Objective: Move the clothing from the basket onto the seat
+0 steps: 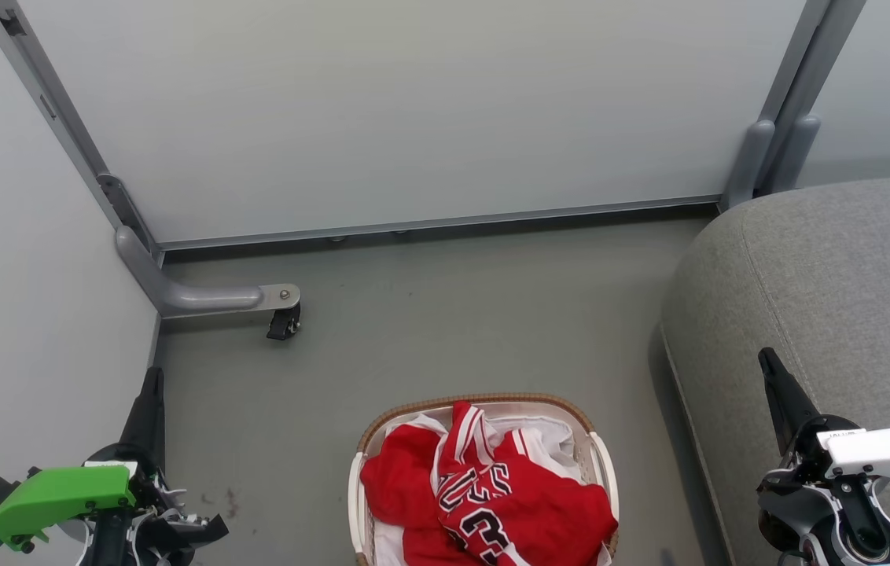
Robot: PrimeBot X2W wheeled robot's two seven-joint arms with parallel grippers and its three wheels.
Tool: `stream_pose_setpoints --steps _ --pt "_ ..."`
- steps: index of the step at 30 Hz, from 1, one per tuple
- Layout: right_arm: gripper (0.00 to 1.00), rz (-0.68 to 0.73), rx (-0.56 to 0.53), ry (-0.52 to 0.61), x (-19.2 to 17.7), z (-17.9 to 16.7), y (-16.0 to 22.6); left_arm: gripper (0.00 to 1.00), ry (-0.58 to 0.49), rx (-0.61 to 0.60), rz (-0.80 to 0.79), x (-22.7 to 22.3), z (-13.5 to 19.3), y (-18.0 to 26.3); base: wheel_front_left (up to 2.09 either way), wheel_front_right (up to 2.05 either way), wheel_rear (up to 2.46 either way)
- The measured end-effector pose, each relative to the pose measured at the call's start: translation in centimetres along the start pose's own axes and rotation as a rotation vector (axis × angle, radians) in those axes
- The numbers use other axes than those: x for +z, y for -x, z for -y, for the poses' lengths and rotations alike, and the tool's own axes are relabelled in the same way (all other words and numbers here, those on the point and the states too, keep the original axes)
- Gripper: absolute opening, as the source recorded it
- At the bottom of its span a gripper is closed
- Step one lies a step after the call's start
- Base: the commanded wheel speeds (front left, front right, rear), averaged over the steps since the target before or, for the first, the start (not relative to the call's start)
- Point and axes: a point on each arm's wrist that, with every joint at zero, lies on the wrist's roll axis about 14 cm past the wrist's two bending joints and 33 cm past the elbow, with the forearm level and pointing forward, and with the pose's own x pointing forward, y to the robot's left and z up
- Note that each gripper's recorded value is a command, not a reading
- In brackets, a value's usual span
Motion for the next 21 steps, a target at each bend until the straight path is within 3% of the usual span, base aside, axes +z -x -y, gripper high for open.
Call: stream_pose_setpoints --steps 21 --pt "0.0 0.0 0.0 0.0 0.0 0.0 0.0 0.0 0.0 0.0 0.0 0.0 0.0 0.0 0.0 0.0 0.0"
